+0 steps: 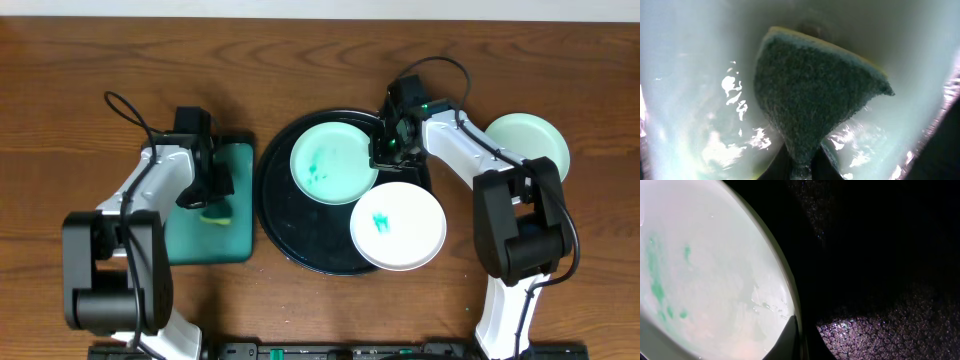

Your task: Clean dirty plates on tray and stack at the side

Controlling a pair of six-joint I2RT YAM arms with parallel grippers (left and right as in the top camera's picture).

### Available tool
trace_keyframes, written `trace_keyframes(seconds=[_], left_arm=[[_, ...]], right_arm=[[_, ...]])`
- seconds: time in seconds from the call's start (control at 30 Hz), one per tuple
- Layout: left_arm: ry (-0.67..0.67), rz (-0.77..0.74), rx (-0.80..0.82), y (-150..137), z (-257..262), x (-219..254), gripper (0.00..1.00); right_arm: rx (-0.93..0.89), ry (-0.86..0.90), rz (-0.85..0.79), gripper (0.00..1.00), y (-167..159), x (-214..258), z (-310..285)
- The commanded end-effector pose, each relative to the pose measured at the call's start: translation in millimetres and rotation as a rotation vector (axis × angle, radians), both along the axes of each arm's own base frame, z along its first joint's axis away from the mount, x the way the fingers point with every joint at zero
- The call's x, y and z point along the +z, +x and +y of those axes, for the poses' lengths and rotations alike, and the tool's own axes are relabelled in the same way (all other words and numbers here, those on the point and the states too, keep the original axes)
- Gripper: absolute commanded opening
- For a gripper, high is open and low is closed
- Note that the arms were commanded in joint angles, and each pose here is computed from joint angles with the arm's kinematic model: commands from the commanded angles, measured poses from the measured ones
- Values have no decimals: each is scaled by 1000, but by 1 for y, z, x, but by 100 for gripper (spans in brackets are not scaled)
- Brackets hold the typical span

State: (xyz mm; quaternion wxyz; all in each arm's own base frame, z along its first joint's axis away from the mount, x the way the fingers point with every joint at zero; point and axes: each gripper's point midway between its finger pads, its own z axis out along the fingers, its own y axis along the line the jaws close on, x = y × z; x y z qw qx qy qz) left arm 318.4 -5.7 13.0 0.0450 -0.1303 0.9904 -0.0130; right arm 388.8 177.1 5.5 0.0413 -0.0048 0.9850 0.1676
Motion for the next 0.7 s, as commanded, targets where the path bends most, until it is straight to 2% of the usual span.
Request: trace_keyframes(seconds=[0.0, 0.23, 0.43, 0.67], left_arm=[[25, -126, 5, 6, 5, 42, 7], [49, -453, -87, 13, -5, 139, 7], [179, -719, -146, 5, -2, 216, 7], [207, -796, -158, -4, 0, 240, 7]], right_arm=[[25, -6, 15, 1, -5, -5, 2], [25, -6, 13, 1, -4, -5, 2], [28, -2, -2, 1, -1, -4, 3], [27, 0, -9, 1, 1, -4, 3]])
